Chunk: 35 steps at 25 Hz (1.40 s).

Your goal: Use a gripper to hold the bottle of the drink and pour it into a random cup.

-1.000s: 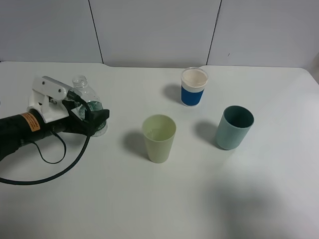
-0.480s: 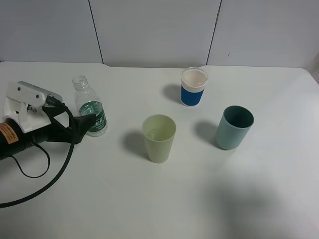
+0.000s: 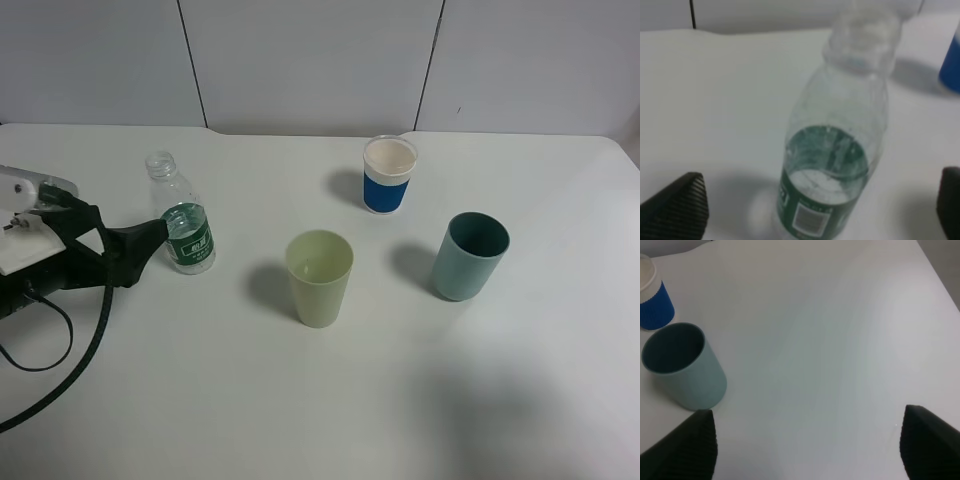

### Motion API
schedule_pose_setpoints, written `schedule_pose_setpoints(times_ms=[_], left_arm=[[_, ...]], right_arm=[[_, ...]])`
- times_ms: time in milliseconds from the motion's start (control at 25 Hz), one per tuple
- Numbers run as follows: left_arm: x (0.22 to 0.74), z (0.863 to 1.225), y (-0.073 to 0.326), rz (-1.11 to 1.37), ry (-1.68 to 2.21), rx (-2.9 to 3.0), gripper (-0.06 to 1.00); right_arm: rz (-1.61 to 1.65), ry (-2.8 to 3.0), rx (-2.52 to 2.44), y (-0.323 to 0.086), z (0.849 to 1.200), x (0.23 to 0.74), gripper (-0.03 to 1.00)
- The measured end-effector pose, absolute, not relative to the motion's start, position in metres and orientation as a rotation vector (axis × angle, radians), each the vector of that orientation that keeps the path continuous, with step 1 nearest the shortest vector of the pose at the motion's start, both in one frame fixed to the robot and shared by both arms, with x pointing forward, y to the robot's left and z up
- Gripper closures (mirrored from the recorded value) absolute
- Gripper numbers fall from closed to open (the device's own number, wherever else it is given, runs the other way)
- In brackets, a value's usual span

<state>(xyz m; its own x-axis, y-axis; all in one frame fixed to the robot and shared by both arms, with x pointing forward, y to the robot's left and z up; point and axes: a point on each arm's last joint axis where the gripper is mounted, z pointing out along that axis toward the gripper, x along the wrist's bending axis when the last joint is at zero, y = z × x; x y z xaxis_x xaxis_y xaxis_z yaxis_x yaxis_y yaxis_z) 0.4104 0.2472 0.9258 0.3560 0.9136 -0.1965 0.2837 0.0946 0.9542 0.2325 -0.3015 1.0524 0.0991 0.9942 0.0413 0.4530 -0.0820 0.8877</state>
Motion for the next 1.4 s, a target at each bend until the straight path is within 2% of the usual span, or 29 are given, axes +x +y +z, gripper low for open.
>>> schedule_pose_setpoints(times_ms=[520, 920, 1160, 1400], left_arm=[[0.412, 0.964, 0.254, 0.702, 1.229, 1.323, 0.03], [0.433, 1.045, 0.259, 0.798, 1.296, 1.355, 0.03], [0.407, 1.093, 0.271, 0.847, 1.39, 1.391, 0.03], [0.361, 1.101, 0.285, 0.904, 1.441, 1.489, 0.03]], right_arm=[[0.927, 1.447, 1.64, -0.301, 1.052, 0.233, 0.22], [0.927, 1.447, 1.64, -0.301, 1.052, 0.233, 0.22], [0.927, 1.447, 1.64, -0.301, 1.052, 0.233, 0.22], [0.927, 1.447, 1.64, -0.301, 1.052, 0.233, 0.22]])
